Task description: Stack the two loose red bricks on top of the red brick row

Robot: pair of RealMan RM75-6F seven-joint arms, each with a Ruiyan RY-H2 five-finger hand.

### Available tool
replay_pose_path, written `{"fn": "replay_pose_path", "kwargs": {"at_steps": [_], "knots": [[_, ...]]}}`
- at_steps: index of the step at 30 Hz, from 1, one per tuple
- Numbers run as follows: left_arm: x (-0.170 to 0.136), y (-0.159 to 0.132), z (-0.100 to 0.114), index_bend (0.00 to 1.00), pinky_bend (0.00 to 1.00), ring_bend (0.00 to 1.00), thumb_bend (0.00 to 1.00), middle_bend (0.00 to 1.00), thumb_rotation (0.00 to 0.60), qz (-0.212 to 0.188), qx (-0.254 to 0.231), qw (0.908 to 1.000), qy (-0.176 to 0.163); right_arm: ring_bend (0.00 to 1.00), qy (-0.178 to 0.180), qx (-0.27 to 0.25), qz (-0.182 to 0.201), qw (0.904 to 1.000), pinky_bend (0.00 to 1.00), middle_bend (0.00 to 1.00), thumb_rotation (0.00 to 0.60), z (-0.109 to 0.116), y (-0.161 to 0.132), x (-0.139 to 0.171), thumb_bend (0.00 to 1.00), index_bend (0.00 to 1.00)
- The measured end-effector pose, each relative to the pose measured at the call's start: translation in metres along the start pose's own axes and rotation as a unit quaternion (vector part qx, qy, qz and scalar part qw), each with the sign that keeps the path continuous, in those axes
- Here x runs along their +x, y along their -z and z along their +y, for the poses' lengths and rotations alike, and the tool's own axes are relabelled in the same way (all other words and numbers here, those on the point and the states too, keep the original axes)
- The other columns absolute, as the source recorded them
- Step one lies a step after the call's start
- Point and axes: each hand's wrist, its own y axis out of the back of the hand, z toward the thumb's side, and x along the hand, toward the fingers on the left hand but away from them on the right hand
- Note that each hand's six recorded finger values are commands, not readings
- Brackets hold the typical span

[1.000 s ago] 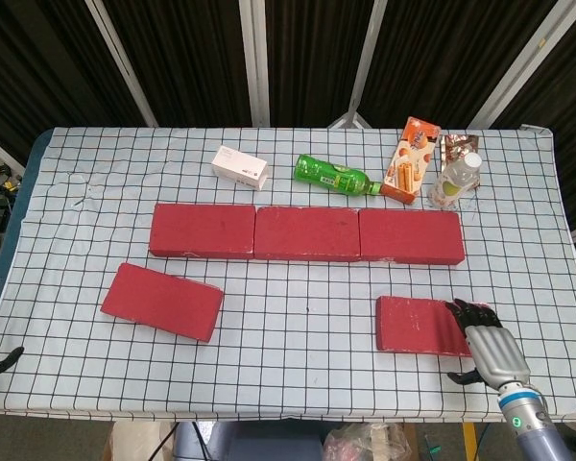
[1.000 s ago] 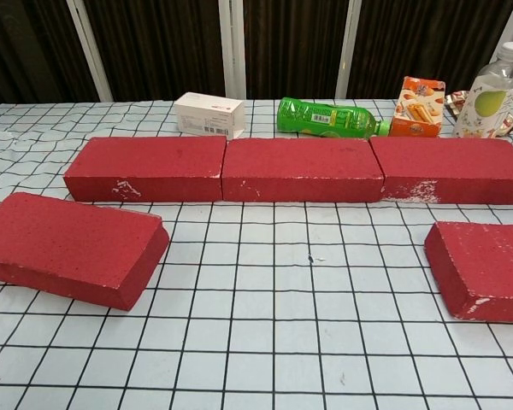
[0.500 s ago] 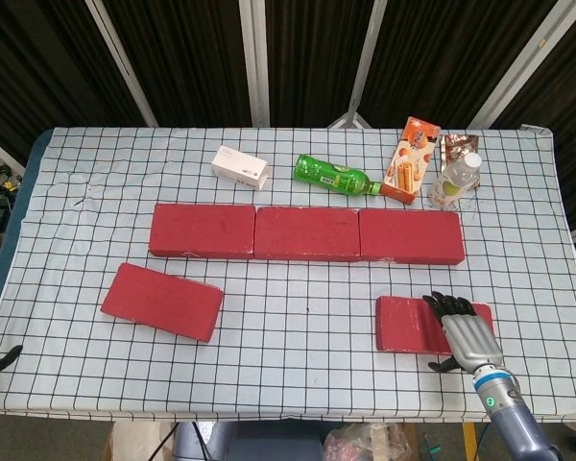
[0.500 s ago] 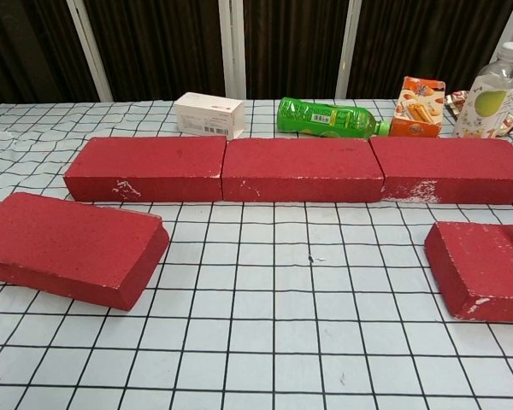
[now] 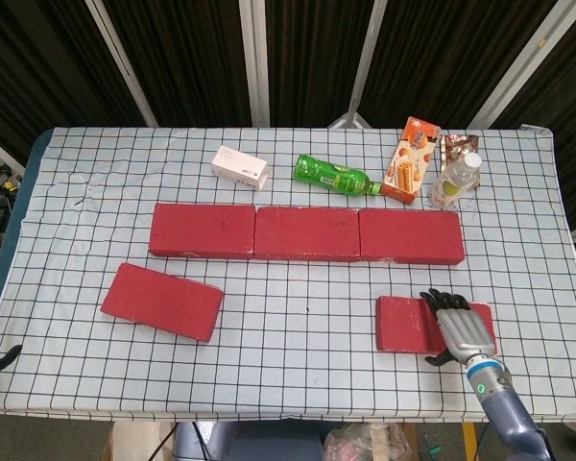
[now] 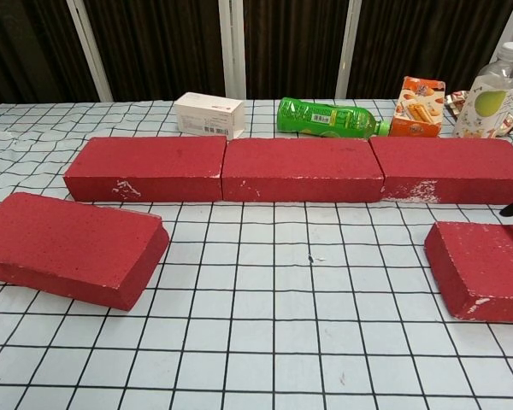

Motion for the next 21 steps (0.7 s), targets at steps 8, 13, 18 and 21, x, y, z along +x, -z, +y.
{"fn": "replay_pose_path", "kwargs": {"at_steps": [8, 13, 18, 21], "knots": [[0.001, 0.002, 0.0, 0.01, 0.09, 0.0, 0.0, 0.0, 0.6, 0.005, 0.0, 1.0, -0.001, 0.02, -0.01, 0.01, -0.009, 0.9999, 0.0, 0.03, 0.6, -0.003, 0.001, -0.009, 0.15, 0.0], [0.001, 0.001, 0.0, 0.01, 0.09, 0.0, 0.0, 0.0, 0.6, 0.006, 0.0, 1.0, 0.001, 0.06, -0.011, 0.012, -0.012, 0.9998, 0.0, 0.09, 0.6, -0.005, 0.001, -0.012, 0.15, 0.07], [0.001, 0.001, -0.001, 0.02, 0.09, 0.0, 0.0, 0.0, 0.6, 0.006, -0.001, 1.0, 0.002, 0.09, 0.001, 0.011, -0.013, 0.9998, 0.0, 0.12, 0.6, -0.002, 0.001, -0.013, 0.15, 0.15], [0.001, 0.0, -0.002, 0.02, 0.09, 0.0, 0.0, 0.0, 0.6, 0.006, 0.0, 1.0, 0.005, 0.11, 0.009, 0.01, -0.012, 0.9998, 0.0, 0.14, 0.6, 0.0, -0.001, -0.013, 0.15, 0.18]]}}
